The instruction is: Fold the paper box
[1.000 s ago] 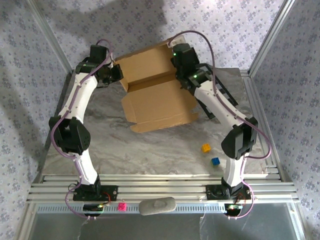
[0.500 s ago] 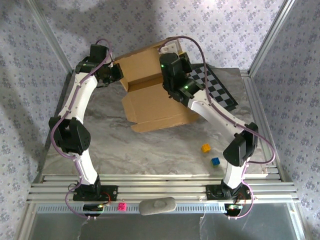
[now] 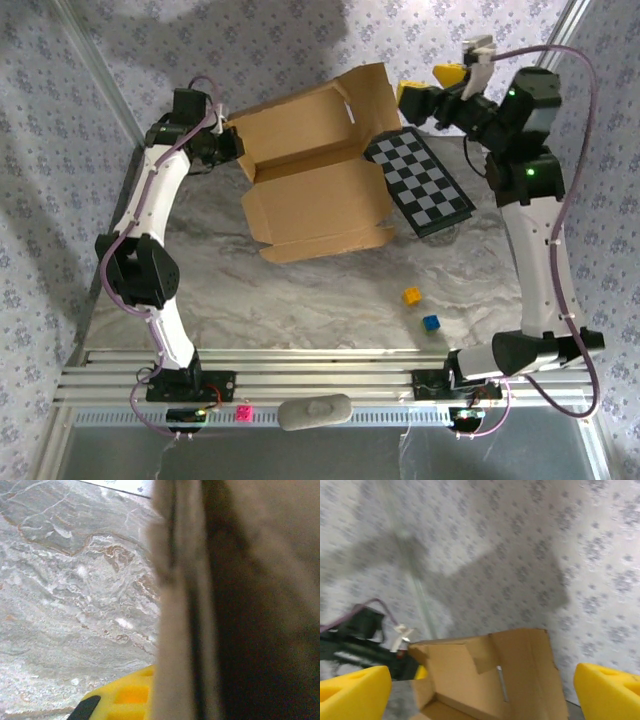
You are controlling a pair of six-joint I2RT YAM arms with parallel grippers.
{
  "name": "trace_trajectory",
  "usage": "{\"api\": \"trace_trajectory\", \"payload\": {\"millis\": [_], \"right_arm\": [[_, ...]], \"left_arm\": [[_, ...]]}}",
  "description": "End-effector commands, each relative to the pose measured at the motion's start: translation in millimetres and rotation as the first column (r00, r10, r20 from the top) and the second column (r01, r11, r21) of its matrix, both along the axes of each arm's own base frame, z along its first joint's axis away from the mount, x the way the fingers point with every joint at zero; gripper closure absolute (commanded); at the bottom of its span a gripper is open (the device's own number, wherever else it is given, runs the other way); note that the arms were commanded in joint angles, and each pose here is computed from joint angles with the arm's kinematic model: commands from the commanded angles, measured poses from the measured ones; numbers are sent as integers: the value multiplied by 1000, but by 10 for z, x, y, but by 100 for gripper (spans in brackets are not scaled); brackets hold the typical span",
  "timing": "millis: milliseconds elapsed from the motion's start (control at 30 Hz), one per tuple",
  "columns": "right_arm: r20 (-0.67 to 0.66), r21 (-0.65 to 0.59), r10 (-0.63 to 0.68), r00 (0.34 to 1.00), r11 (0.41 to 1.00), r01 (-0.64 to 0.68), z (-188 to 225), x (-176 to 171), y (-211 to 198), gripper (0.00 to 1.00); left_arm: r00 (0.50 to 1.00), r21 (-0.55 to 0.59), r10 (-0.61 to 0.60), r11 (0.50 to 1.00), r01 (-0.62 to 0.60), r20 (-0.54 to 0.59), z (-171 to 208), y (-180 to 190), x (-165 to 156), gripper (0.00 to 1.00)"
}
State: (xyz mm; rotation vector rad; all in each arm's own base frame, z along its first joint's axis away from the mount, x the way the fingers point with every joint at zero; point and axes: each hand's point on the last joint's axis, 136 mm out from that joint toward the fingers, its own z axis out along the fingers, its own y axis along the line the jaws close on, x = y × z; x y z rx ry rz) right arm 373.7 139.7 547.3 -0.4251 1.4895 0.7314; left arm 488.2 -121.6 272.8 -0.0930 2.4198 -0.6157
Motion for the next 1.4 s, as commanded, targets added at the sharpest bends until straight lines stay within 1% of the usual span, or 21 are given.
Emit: {"api": "trace_trajectory", "payload": {"millis": [0,33,100,133,167,200,233,267,333,400,433,500,567,667,833,900,1067,1267,1367], "right_arm": [[-136,178,226,965,964,-200,-212,112,47,17],[-160,210,185,970,966,-150,-265,300,-109,22],[-171,246,173,970,961,-128,-329,608,-328,29],[-206,252,166,964,961,-111,-415,792,-423,34],[-222,243,176,959,963,-120,-456,931,-466,39],[-229,245,196,953,960,-138,-478,1026,-487,41],[-244,264,218,945,952,-152,-520,1161,-516,41],[-262,301,248,933,939,-165,-566,1294,-542,44],[-290,354,295,910,917,-185,-652,1509,-557,49],[-353,393,358,864,895,-211,-804,1685,-466,53],[-374,411,400,837,880,-237,-853,1745,-375,56],[-401,441,485,777,846,-300,-900,1795,-147,58],[-398,448,559,727,810,-378,-864,1738,121,57],[-400,445,607,687,784,-433,-822,1614,382,58],[-423,426,620,661,780,-459,-822,1449,512,64],[-439,420,631,640,774,-475,-833,1347,575,66],[-491,376,611,621,792,-482,-967,1121,678,71],[-516,312,562,646,827,-468,-1014,953,829,69],[-526,279,534,662,844,-459,-1088,931,907,69]], "left_arm": [[996,-52,-82,995,83,30,7,-86,52,100],[995,-58,-92,994,94,34,10,-82,57,100],[994,-65,-105,992,108,41,19,-70,59,100],[994,-65,-106,992,109,41,16,-54,62,100],[994,-67,-106,992,109,41,17,-41,62,100],[993,-73,-107,991,110,43,25,-31,66,100],[993,-76,-108,991,111,42,27,-27,64,100],[993,-77,-109,991,112,43,31,-27,62,100],[993,-79,-107,991,110,43,30,-22,66,100],[993,-87,-105,990,109,45,42,-29,72,100],[994,-91,-102,990,106,43,39,-27,76,100],[994,-93,-98,990,102,41,27,-27,86,100],[995,-90,-91,992,93,29,-12,-9,96,100],[996,-85,-84,993,86,24,-29,9,120,100],[998,-77,-66,995,67,16,-52,56,169,100],[998,-77,-61,995,62,14,-60,74,187,100],[999,-78,-52,996,52,8,-80,98,220,100],[999,-102,-53,993,53,2,-82,87,232,100],[998,-110,-59,992,59,-1,-86,76,223,100]]}}
